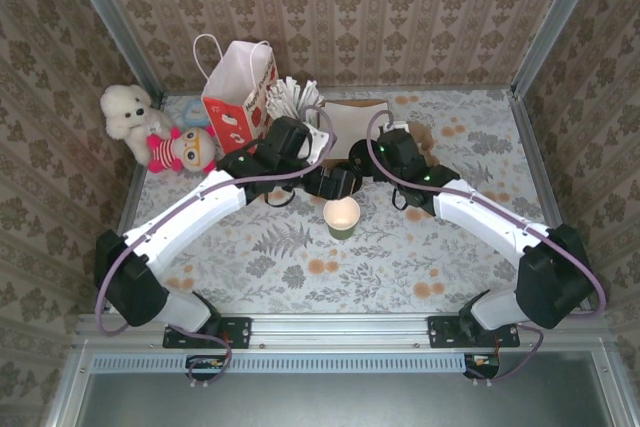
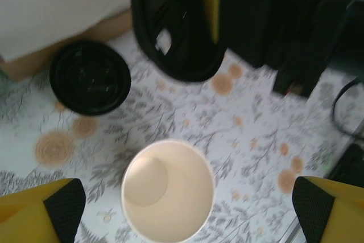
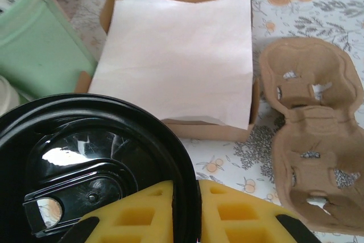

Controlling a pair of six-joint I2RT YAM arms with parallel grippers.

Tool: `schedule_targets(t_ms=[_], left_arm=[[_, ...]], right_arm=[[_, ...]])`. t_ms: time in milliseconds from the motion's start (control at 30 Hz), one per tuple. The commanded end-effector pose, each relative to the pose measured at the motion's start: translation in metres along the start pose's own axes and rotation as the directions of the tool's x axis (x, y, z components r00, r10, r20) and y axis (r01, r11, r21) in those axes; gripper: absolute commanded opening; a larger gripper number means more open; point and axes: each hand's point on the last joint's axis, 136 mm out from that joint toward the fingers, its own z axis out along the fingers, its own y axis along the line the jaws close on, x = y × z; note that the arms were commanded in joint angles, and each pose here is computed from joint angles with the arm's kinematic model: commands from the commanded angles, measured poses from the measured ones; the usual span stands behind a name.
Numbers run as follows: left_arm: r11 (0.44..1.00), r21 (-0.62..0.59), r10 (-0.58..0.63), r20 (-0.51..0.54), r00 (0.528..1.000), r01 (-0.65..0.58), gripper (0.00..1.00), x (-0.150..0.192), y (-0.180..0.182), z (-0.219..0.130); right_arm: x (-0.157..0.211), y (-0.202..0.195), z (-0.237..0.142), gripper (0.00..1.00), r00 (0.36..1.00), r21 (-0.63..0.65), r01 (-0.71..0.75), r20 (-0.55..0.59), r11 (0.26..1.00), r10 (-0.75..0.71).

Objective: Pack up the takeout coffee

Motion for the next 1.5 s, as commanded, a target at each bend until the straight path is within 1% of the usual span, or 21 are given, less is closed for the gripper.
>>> schedule_targets(t_ms=[0, 133, 167, 200, 367, 433, 500, 633, 700, 800, 833, 900, 1033, 1100, 1200, 1267, 1333, 1400, 1467], left_arm=[[0.999, -0.015, -0.042, 0.13, 0.991, 0.045, 0.98, -0.036, -0.004, -0.013], [0.983, -0.139, -0.093, 0.172, 0.981, 0.118, 0.92, -0.049, 0.021, -0.005], [0.977, -0.164, -0.106, 0.18, 0.978, 0.136, 0.9, -0.052, 0.026, -0.004], [0.973, -0.178, -0.111, 0.185, 0.976, 0.145, 0.88, -0.055, 0.029, -0.002], [0.975, -0.169, -0.106, 0.207, 0.973, 0.142, 0.77, -0.069, 0.028, 0.008], [0.975, -0.169, -0.109, 0.199, 0.974, 0.144, 0.67, -0.071, 0.028, 0.013], [0.976, -0.166, -0.109, 0.197, 0.974, 0.142, 0.55, -0.073, 0.027, 0.016], [0.985, -0.125, -0.09, 0.193, 0.977, 0.115, 0.32, -0.076, 0.019, 0.021], [0.987, -0.124, -0.077, 0.195, 0.978, 0.102, 0.19, -0.077, 0.018, 0.02], [0.988, -0.137, -0.048, 0.208, 0.977, 0.078, 0.04, -0.077, 0.02, 0.018], [0.988, -0.138, -0.032, 0.213, 0.976, 0.063, 0.02, -0.078, 0.02, 0.017], [0.988, -0.149, 0.002, 0.22, 0.975, 0.032, 0.01, -0.081, 0.02, 0.014], [0.987, -0.149, 0.085, 0.221, 0.971, -0.052, 0.0, -0.085, 0.015, 0.011], [0.986, -0.141, 0.116, 0.218, 0.969, -0.087, 0.0, -0.086, 0.012, 0.01], [0.99, -0.105, 0.119, 0.212, 0.97, -0.098, 0.0, -0.088, 0.008, 0.011], [0.993, -0.062, 0.109, 0.208, 0.972, -0.098, 0.0, -0.088, 0.004, 0.011], [0.994, -0.025, 0.108, 0.209, 0.972, -0.105, 0.0, -0.089, 0.0, 0.009], [0.993, 0.01, 0.11, 0.213, 0.971, -0.115, 0.0, -0.09, -0.004, 0.007], [0.99, 0.047, 0.116, 0.22, 0.969, -0.129, 0.0, -0.091, -0.009, 0.004]], right_arm=[[-0.036, 0.009, -0.021, 0.17, 0.995, 0.008, -0.011, 0.096, 1.0, 0.01], [-0.043, 0.017, -0.029, 0.17, 0.993, 0.005, -0.051, 0.111, 0.999, 0.05], [-0.051, 0.017, -0.041, 0.17, 0.988, -0.01, -0.071, 0.134, 0.997, 0.072], [-0.052, 0.018, -0.043, 0.17, 0.988, -0.009, -0.076, 0.136, 0.997, 0.076], [-0.054, 0.026, -0.051, 0.17, 0.988, -0.016, -0.068, 0.136, 0.998, 0.07], [-0.053, 0.029, -0.052, 0.17, 0.989, -0.024, -0.068, 0.132, 0.997, 0.07], [-0.052, 0.031, -0.053, 0.17, 0.989, -0.027, -0.069, 0.128, 0.997, 0.072], [-0.05, 0.035, -0.052, 0.18, 0.99, -0.05, -0.074, 0.115, 0.996, 0.079], [-0.051, 0.04, -0.054, 0.21, 0.99, -0.086, -0.072, 0.112, 0.994, 0.082], [-0.054, 0.046, -0.06, 0.32, 0.99, -0.163, -0.083, 0.098, 0.983, 0.1], [-0.055, 0.047, -0.062, 0.35, 0.99, -0.19, -0.088, 0.09, 0.978, 0.106], [-0.056, 0.049, -0.065, 0.43, 0.993, -0.248, -0.082, 0.066, 0.965, 0.101], [-0.054, 0.043, -0.069, 0.5, 0.996, -0.304, -0.073, 0.028, 0.95, 0.085], [-0.05, 0.045, -0.07, 0.56, 0.997, -0.377, -0.068, 0.005, 0.924, 0.076], [-0.05, 0.037, -0.073, 0.65, 0.996, -0.435, -0.079, -0.003, 0.897, 0.087], [-0.049, 0.033, -0.08, 0.75, 0.996, -0.501, -0.077, -0.008, 0.862, 0.084], [-0.047, 0.037, -0.089, 1.0, 0.999, -0.573, -0.013, 0.023, 0.819, 0.032], [-0.042, 0.036, -0.095, 1.0, 0.997, -0.581, 0.069, 0.067, 0.811, -0.036], [-0.04, 0.032, -0.095, 0.99, 0.993, -0.564, 0.116, 0.096, 0.817, -0.074]])
